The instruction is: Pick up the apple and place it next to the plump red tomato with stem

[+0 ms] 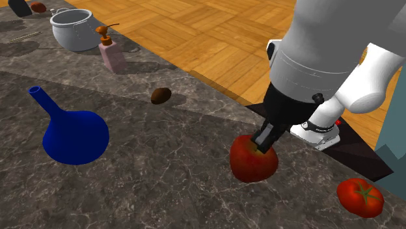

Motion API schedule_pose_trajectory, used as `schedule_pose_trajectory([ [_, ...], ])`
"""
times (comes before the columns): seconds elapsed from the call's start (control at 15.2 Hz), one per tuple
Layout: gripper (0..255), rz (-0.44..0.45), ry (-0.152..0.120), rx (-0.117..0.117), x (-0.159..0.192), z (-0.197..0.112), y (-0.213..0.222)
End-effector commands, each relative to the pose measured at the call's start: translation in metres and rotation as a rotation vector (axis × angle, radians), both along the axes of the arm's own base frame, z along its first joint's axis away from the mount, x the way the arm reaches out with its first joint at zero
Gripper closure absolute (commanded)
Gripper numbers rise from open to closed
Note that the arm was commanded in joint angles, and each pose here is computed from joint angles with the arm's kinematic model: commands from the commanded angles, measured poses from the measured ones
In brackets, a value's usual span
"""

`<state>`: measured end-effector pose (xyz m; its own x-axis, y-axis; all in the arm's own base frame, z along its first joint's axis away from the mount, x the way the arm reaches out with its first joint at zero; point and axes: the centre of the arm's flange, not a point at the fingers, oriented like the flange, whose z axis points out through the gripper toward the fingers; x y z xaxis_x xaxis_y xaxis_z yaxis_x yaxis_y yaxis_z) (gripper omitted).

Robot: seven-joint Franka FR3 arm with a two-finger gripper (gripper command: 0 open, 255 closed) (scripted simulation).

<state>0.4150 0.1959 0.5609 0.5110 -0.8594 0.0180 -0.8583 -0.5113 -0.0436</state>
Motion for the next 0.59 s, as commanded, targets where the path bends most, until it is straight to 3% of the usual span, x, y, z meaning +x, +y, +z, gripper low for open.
schedule_pose_trajectory([
  [0.0, 255, 0.000, 0.000, 0.000, 0.000, 0.011, 0.000],
  [0.53, 255, 0.000, 0.000, 0.000, 0.000, 0.052, 0.000],
])
